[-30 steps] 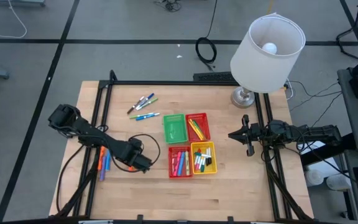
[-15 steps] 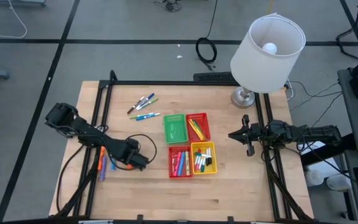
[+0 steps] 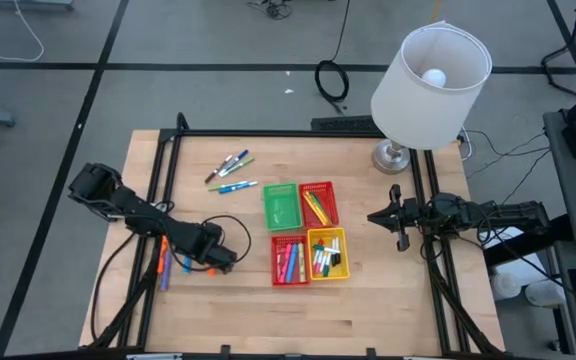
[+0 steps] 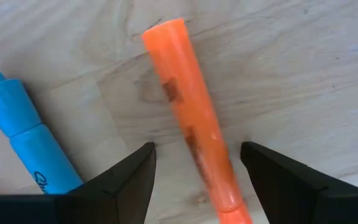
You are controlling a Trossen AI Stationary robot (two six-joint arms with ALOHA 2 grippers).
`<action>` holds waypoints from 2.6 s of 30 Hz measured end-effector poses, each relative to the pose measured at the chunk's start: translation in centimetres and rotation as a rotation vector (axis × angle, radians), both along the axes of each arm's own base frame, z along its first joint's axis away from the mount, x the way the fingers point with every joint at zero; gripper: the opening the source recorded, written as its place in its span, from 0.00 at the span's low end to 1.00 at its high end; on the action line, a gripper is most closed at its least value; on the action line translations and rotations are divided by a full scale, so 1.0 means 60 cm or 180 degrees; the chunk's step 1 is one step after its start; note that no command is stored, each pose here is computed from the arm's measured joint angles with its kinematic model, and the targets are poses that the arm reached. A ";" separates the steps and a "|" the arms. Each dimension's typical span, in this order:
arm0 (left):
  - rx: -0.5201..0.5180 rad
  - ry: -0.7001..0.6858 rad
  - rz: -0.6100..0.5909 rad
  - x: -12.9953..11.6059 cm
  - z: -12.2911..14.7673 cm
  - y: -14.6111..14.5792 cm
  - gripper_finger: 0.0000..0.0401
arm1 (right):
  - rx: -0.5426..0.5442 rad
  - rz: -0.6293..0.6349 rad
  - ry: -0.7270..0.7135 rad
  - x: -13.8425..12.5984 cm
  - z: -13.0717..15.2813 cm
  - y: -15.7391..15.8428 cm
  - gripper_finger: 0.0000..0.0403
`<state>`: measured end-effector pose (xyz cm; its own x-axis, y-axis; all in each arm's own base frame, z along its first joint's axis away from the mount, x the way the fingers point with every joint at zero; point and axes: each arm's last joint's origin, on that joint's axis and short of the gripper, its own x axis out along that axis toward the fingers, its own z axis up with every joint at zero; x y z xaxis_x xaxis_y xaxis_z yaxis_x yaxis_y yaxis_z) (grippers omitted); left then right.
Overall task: Pick & Place Markers
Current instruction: Put the large orange highlighter into the bottom red bin
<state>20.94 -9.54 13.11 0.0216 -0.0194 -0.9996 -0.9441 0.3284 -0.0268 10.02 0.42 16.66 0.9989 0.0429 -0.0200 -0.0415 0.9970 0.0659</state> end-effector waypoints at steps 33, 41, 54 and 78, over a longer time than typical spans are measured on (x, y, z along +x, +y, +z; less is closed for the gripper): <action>0.0047 -0.0251 -0.0018 0.009 0.005 -0.002 0.64 | 0.0001 -0.0001 -0.0001 0.000 0.000 0.000 0.04; 0.0006 -0.0186 -0.0011 0.007 0.006 -0.002 0.63 | 0.0000 0.0000 -0.0001 0.000 0.000 0.000 0.04; 0.0007 -0.0171 -0.0050 0.006 0.005 -0.002 0.64 | 0.0001 -0.0001 -0.0001 0.000 0.000 0.000 0.04; 0.0086 -0.0186 -0.0069 0.006 0.005 0.000 0.25 | 0.0001 -0.0001 -0.0001 0.000 0.000 0.000 0.04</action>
<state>21.28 -9.56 13.39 0.0799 0.0065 -0.9968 -0.9339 0.3500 -0.0726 10.02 0.42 16.66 0.9989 0.0427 -0.0196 -0.0414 0.9970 0.0661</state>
